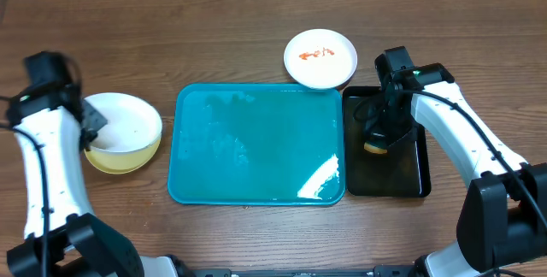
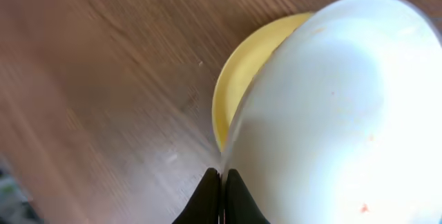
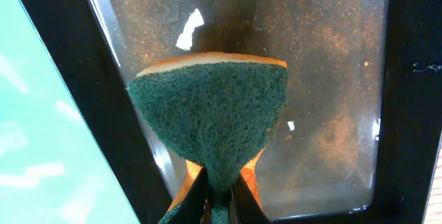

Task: Clean dirty plates on tray and stack at the side
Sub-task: 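Release the white plate on the yellow plate and raise the left gripper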

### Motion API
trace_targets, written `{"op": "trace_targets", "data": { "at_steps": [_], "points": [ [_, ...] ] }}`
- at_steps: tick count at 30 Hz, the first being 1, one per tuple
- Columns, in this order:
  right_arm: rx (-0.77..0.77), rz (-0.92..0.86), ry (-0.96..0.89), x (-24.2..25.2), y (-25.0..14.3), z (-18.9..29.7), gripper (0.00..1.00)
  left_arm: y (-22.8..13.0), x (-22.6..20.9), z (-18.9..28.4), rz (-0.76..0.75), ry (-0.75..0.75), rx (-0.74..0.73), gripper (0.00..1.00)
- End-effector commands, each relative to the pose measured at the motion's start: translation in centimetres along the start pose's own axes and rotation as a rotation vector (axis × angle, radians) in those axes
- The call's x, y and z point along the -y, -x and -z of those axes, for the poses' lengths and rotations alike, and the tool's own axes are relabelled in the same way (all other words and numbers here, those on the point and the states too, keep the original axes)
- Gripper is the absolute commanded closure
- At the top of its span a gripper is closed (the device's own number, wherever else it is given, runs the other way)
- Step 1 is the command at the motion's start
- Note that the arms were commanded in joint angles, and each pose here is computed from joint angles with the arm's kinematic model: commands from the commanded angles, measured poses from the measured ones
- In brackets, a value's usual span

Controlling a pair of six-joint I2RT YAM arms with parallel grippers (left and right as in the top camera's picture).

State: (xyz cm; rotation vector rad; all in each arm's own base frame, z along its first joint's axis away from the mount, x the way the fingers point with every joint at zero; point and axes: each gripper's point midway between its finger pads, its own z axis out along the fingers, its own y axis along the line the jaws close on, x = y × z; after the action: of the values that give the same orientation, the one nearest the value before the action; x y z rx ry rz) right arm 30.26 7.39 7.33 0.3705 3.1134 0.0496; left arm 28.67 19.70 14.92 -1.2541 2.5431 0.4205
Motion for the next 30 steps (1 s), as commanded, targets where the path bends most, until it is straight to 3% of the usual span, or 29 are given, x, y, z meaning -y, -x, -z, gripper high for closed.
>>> {"op": "trace_targets", "data": {
  "at_steps": [1, 6, 8, 9, 13, 18, 22, 26, 30],
  "points": [
    [0.006, -0.001, -0.005, 0.2, 0.1, 0.1, 0.96, 0.2, 0.4, -1.9, 0.033, -0.105, -0.075, 0.96],
    [-0.001, 0.0, -0.008, 0.3, -0.1, 0.1, 0.96, -0.5, 0.3, -4.8, 0.03, -0.074, -0.147, 0.95],
    [-0.001, -0.001, -0.008, 0.3, -0.1, 0.1, 0.96, -0.7, 0.3, -5.0, 0.029, -0.069, -0.16, 0.48],
    [-0.001, -0.001, -0.008, 0.3, -0.1, 0.1, 0.96, -0.8, 0.3, -5.0, 0.028, -0.073, -0.164, 0.33],
    [-0.035, -0.009, 0.05, -0.5, -0.6, 0.2, 0.96, -1.4, 2.0, -4.4, -0.002, -0.172, -0.195, 0.16],
    [-0.057, 0.013, 0.251, -2.1, 0.2, 0.8, 0.96, -1.9, 5.1, -1.4, -0.085, -0.336, -0.173, 0.12],
    [-0.023, 0.048, 0.346, -1.3, 1.8, 1.4, 0.96, -3.0, 9.2, 3.6, -0.287, -0.476, -0.071, 0.11],
    [0.084, 0.114, 0.324, 0.0, 4.3, 1.5, 0.96, -7.7, 14.2, 9.8, -0.601, -0.674, -0.01, 0.1],
    [0.187, 0.13, 0.136, 2.0, 6.6, 0.6, 0.96, -12.2, 16.8, 11.8, -0.766, -0.726, -0.043, 0.0]
  ]
}}
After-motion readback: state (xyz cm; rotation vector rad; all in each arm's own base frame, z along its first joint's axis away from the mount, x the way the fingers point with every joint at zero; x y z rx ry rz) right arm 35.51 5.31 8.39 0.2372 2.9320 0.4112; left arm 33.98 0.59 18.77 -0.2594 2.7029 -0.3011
